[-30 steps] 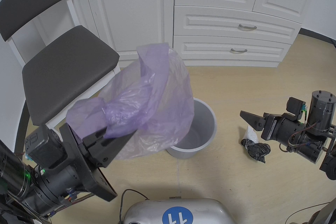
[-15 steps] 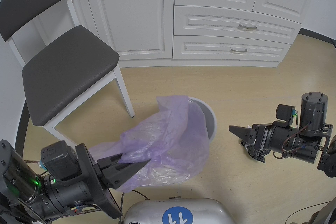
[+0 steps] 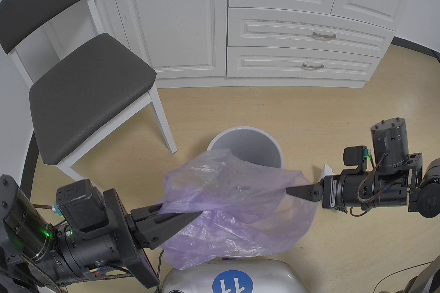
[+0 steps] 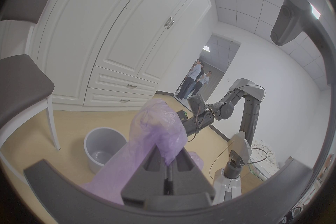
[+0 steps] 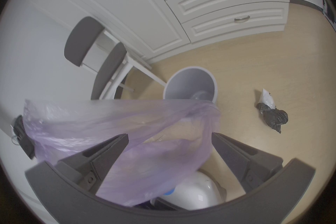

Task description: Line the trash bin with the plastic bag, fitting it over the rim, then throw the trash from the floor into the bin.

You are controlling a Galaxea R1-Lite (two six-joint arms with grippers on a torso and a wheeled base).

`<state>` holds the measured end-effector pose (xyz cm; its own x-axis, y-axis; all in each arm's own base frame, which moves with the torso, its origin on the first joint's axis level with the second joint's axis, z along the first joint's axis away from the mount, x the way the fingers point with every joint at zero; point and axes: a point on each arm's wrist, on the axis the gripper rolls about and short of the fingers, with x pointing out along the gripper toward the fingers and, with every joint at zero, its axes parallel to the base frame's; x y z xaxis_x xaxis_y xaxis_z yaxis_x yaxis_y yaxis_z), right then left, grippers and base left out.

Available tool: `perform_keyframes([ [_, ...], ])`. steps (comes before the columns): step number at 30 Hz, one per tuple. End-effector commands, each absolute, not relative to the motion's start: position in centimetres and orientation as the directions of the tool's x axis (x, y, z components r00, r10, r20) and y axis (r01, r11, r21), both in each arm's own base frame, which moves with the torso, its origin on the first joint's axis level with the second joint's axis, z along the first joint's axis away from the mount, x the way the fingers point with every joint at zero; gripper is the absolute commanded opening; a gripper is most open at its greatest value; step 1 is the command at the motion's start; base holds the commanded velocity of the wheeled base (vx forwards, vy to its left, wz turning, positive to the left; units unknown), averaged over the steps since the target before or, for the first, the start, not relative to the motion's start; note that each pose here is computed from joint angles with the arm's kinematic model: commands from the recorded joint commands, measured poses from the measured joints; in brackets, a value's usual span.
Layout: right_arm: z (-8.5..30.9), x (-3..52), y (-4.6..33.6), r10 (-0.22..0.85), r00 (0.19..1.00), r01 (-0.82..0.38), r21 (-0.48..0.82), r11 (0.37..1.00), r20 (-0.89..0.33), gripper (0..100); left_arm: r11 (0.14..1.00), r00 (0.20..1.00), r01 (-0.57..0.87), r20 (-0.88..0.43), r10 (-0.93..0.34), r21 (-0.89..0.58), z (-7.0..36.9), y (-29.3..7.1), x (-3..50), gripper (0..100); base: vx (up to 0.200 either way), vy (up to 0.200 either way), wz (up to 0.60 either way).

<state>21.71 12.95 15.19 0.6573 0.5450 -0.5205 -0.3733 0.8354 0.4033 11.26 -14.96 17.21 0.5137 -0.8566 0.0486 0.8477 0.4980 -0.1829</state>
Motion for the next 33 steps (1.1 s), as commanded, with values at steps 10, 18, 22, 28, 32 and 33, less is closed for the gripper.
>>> perform_keyframes([
  [10, 10.8, 22.7, 13.6, 0.491, 0.553, -0.368, 0.331, 0.869, -0.673, 100, 0.624, 0.626, 0.776, -0.009, -0.780, -0.095, 17.1, -14.7, 12.1, 0, 0.000, 0.000, 0.00],
  [18, 9.6, 23.1, 13.9, 0.481, 0.529, -0.361, 0.327, 0.873, -0.699, 100, 0.746, 0.739, 0.663, -0.106, -0.665, -0.054, 17.2, -14.8, 12.6, 0, 0.000, 0.000, 0.00],
  [22, 8.6, 23.4, 14.2, 0.492, 0.489, -0.367, 0.341, 0.865, -0.720, 100, 0.735, 0.733, 0.676, -0.056, -0.678, -0.060, 18.5, -14.2, 11.7, 0, 0.000, 0.000, 0.00],
  [28, 7.6, 23.7, 14.5, 0.499, 0.451, -0.368, 0.355, 0.859, -0.740, 100, 0.707, 0.708, 0.704, -0.014, -0.706, -0.068, 19.2, -13.6, 10.4, 0, 0.000, 0.000, 0.00],
  [32, 7.4, 23.6, 14.6, 0.533, 0.417, -0.388, 0.387, 0.837, -0.736, 100, 0.707, 0.708, 0.704, -0.012, -0.706, -0.070, 19.2, -13.4, 10.3, 0, 0.000, 0.000, 0.00],
  [33, 7.4, 23.6, 14.6, 0.533, 0.417, -0.388, 0.387, 0.837, -0.736, 100, 0.707, 0.708, 0.704, -0.012, -0.706, -0.070, 19.2, -13.4, 10.3, 0, 0.000, 0.000, 0.00],
])
